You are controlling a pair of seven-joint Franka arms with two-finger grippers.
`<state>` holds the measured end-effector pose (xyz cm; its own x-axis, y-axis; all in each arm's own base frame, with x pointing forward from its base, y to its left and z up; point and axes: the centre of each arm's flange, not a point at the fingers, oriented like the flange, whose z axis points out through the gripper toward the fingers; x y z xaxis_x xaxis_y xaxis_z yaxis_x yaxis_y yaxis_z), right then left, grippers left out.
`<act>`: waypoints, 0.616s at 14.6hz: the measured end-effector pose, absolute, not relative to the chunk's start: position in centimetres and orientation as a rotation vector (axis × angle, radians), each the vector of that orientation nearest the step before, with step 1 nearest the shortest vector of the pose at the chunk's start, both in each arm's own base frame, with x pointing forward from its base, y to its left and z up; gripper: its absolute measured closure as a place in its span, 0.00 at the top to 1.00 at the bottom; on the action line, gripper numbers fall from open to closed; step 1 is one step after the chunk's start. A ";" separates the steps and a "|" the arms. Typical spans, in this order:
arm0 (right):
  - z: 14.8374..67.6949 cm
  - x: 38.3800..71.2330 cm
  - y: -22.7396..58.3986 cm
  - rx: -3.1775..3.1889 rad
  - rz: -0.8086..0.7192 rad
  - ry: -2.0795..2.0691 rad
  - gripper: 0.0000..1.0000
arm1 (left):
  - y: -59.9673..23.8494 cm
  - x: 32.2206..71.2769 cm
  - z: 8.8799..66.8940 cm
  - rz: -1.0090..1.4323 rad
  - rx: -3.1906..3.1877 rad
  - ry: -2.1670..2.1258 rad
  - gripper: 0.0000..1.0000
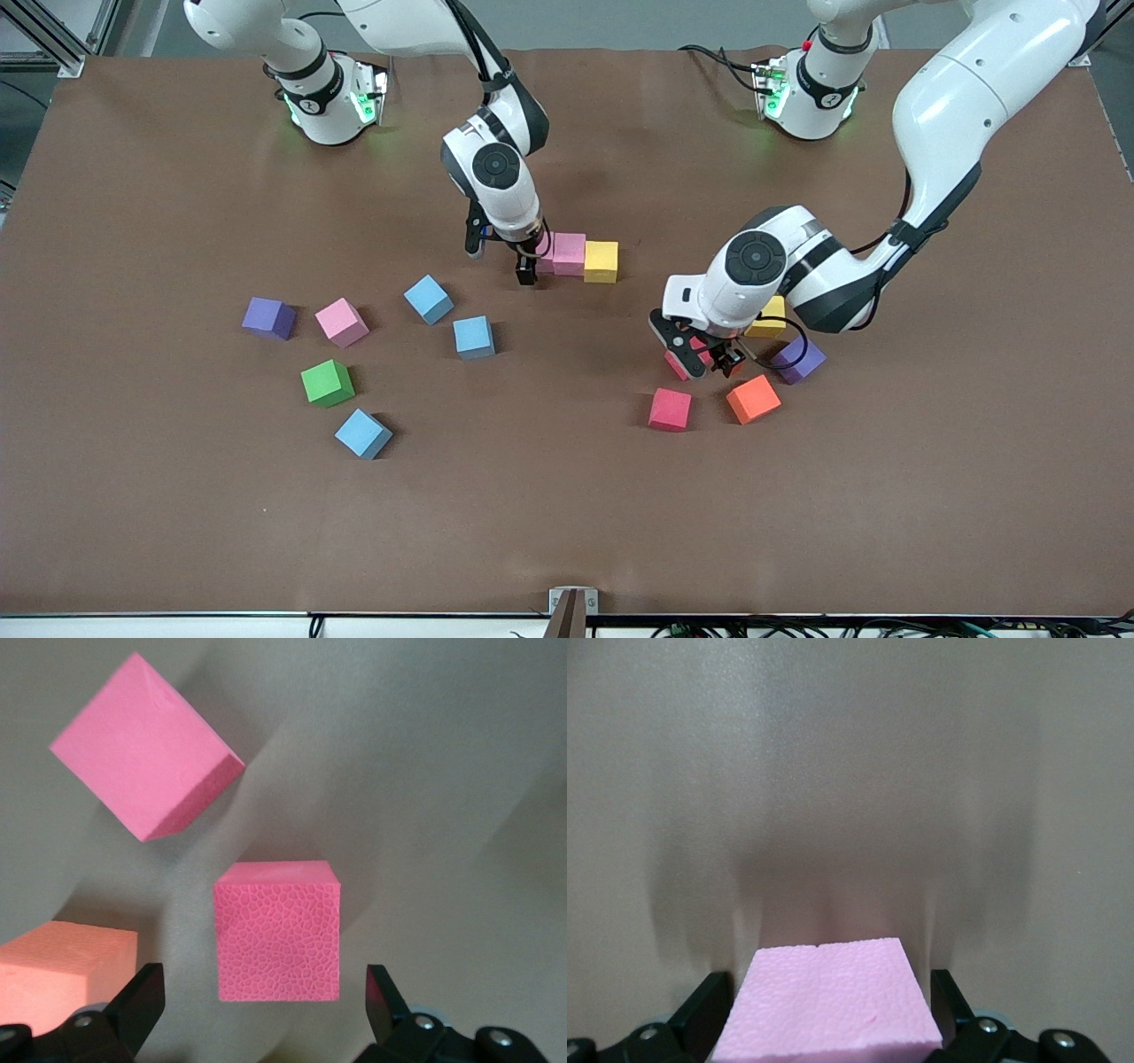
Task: Arrange 11 blocks into digit 3
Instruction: 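Lower the left gripper onto a red cube and grasp it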
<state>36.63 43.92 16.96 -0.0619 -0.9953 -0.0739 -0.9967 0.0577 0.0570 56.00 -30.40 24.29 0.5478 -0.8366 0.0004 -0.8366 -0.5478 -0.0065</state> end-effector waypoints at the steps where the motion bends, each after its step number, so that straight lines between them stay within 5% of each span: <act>1: 17.0 36.6 43.9 -2.141 0.144 2.274 1.00 | -30.5 55.9 23.8 0.003 -2.759 1.485 1.00; 9: 17.5 37.6 44.0 -2.135 0.156 2.291 1.00 | -32.6 56.1 20.1 -0.007 -2.765 1.406 1.00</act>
<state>37.56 43.97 17.54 -0.0729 -0.9947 -0.0722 -0.9953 0.0680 0.0689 56.11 -32.57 20.14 0.5891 -0.8080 -0.0139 -0.8078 -0.5883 -0.0373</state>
